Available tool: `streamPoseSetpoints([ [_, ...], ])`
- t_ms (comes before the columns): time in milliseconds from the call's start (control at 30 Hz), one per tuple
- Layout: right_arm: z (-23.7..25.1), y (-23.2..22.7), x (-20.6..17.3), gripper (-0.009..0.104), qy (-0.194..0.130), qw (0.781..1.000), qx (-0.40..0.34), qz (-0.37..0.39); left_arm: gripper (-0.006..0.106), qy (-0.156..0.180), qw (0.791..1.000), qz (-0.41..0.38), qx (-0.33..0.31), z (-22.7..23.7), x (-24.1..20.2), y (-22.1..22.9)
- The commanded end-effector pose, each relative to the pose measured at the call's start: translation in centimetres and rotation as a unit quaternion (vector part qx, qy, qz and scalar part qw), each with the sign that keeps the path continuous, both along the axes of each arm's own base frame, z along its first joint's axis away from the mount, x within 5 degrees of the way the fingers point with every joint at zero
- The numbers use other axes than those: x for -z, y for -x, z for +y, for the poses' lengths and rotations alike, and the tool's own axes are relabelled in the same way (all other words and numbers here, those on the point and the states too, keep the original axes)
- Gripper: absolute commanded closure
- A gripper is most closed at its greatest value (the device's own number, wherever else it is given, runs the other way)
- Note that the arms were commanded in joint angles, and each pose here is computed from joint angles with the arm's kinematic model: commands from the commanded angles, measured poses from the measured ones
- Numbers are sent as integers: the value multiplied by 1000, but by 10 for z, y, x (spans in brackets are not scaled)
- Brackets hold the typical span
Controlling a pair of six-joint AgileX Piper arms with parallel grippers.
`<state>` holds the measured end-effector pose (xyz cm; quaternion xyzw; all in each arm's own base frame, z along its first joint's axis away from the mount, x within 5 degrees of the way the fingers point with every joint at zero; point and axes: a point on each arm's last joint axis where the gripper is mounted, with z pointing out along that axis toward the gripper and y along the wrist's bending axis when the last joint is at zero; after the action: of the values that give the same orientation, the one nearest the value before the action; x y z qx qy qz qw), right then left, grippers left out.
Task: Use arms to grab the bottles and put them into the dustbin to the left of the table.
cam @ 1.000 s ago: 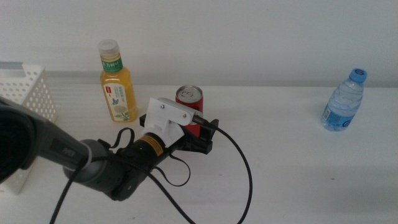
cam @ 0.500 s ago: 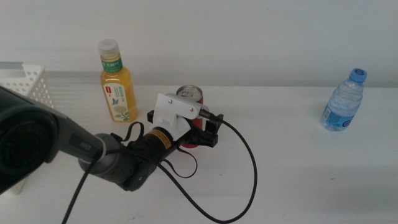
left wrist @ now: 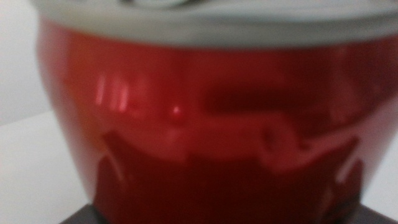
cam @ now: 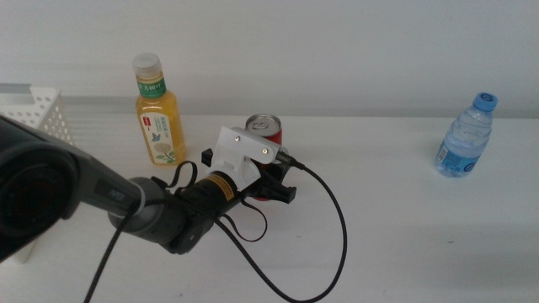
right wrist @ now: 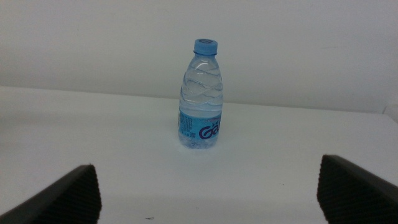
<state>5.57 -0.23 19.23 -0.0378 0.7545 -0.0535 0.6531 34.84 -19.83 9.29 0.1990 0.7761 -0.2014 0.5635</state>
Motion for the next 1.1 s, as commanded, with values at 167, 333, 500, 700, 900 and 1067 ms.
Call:
streamPoseSetpoints([
  [167,0,1,10,2,4,1000,2,-4,102,-53,998,5,14,5,-37,19],
  [333,0,1,10,2,4,1000,2,-4,102,-67,998,12,4,21,-64,42],
  [500,0,1,10,2,4,1000,2,-4,102,-81,996,43,-5,36,-83,65],
  [700,0,1,10,2,4,1000,2,-4,102,-113,990,85,-10,54,-111,94],
  [900,0,1,10,2,4,1000,2,-4,102,-146,980,137,-19,73,-139,122],
  [1067,0,1,10,2,4,1000,2,-4,102,-133,974,180,-33,86,-158,146],
])
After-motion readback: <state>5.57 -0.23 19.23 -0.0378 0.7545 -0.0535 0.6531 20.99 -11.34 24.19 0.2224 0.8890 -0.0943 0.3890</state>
